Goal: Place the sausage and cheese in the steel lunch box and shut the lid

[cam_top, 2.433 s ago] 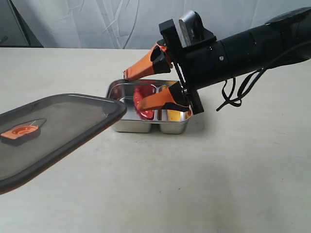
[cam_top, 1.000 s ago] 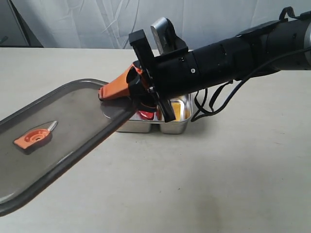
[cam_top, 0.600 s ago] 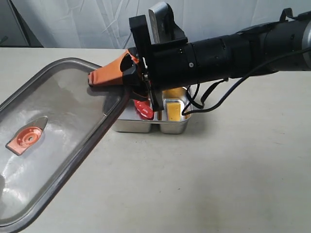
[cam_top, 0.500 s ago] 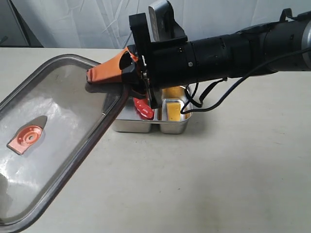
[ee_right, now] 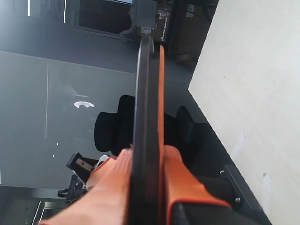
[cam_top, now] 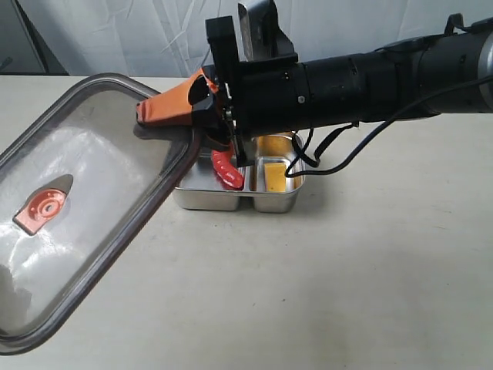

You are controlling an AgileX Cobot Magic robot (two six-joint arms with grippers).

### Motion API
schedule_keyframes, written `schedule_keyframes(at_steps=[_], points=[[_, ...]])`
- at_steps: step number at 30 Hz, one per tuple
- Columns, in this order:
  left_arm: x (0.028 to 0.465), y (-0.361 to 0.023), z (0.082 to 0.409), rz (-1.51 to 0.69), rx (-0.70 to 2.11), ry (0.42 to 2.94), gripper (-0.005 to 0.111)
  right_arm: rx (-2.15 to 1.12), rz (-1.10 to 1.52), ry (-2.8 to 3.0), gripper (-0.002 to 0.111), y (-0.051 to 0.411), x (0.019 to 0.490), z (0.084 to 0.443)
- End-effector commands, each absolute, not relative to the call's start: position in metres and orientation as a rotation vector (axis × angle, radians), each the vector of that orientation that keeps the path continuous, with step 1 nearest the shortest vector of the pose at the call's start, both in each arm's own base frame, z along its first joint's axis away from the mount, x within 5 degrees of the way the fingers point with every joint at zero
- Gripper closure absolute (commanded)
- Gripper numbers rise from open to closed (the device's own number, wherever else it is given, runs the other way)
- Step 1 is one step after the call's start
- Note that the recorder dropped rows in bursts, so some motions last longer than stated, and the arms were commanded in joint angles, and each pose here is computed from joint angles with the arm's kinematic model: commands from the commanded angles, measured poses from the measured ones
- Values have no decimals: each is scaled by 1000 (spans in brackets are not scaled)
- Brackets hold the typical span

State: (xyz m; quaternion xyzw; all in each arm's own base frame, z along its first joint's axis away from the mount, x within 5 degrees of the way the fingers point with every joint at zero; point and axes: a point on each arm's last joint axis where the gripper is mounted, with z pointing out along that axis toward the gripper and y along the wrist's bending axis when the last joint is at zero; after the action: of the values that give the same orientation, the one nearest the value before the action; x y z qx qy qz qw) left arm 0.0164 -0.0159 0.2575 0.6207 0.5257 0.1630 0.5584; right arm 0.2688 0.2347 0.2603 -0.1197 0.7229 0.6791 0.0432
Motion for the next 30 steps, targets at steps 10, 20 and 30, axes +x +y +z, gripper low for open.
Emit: schedule_keyframes(at_steps=[10,20,30], points=[[19,-10,257,385,1379,1344,43,-338,1949,2180,109,233,276,263],[21,-7,256,379,1322,1409,44,-262,1725,2124,109,224,278,288],[29,-2,278,204,826,1449,44,33,1266,2049,109,184,273,313]])
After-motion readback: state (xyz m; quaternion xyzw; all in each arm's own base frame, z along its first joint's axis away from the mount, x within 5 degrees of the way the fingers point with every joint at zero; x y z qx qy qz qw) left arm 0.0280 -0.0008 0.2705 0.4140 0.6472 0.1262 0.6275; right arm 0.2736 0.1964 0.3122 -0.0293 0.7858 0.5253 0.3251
